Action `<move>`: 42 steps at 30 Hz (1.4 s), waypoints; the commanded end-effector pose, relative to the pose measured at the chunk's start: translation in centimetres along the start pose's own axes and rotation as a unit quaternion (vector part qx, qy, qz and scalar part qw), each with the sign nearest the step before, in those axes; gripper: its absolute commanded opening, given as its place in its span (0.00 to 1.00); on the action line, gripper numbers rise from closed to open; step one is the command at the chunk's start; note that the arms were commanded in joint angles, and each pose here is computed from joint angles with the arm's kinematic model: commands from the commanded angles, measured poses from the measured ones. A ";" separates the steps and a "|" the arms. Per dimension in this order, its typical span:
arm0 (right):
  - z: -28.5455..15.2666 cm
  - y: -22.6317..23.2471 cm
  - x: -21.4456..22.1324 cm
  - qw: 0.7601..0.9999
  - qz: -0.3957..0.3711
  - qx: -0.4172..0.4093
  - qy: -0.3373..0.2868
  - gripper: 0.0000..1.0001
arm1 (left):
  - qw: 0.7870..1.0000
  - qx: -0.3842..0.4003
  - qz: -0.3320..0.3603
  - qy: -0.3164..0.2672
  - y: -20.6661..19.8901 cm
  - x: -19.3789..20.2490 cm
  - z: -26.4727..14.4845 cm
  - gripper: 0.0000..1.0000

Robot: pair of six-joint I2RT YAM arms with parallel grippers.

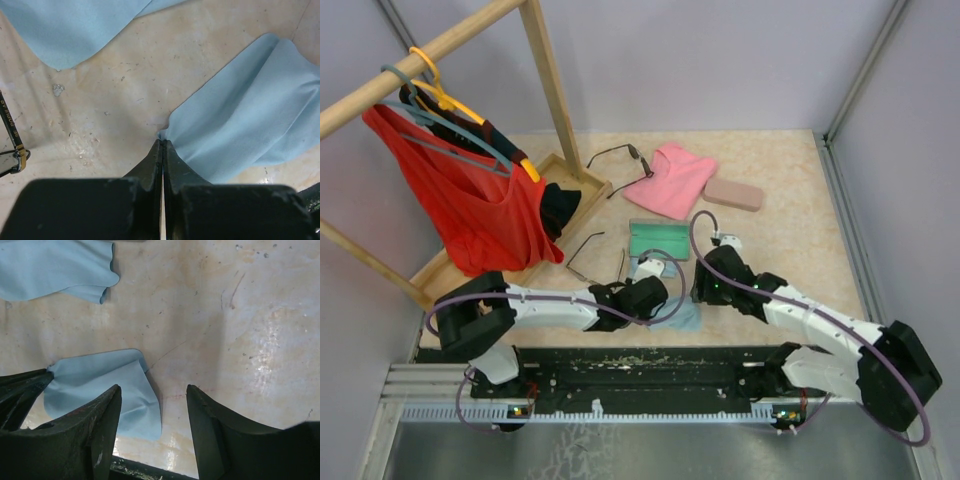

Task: Organize the sunglasses
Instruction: Fold the glasses cleaning cloth at the center of the board.

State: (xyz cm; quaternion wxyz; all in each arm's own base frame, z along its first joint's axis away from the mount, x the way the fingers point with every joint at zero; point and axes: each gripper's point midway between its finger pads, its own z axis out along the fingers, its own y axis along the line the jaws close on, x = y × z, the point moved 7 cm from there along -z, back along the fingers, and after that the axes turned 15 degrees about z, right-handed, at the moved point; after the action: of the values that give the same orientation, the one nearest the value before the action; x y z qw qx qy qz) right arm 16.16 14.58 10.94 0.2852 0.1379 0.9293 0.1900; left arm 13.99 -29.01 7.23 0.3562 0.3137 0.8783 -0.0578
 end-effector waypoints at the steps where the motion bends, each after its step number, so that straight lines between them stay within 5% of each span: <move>1: 0.4 2.1 -1.6 0.999 -0.036 -0.013 0.011 0.56 | 1.000 0.024 0.009 -0.009 0.5 0.3 0.0 0.01; 14: 3.0 4.0 -1.8 0.992 -0.109 0.030 0.064 0.44 | 0.998 0.058 0.008 -0.031 0.4 0.6 0.0 0.01; 42: 5.0 3.1 2.3 0.960 -0.184 0.170 0.125 0.43 | 0.996 0.074 0.003 -0.043 0.5 1.0 -0.4 0.01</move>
State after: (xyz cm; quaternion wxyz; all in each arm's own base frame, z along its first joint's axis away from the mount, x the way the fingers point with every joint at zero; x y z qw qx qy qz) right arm 18.55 19.64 8.14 0.1890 -0.0070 0.9816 0.0262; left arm 13.70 -28.39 6.93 0.3728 0.3344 0.8555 -0.1316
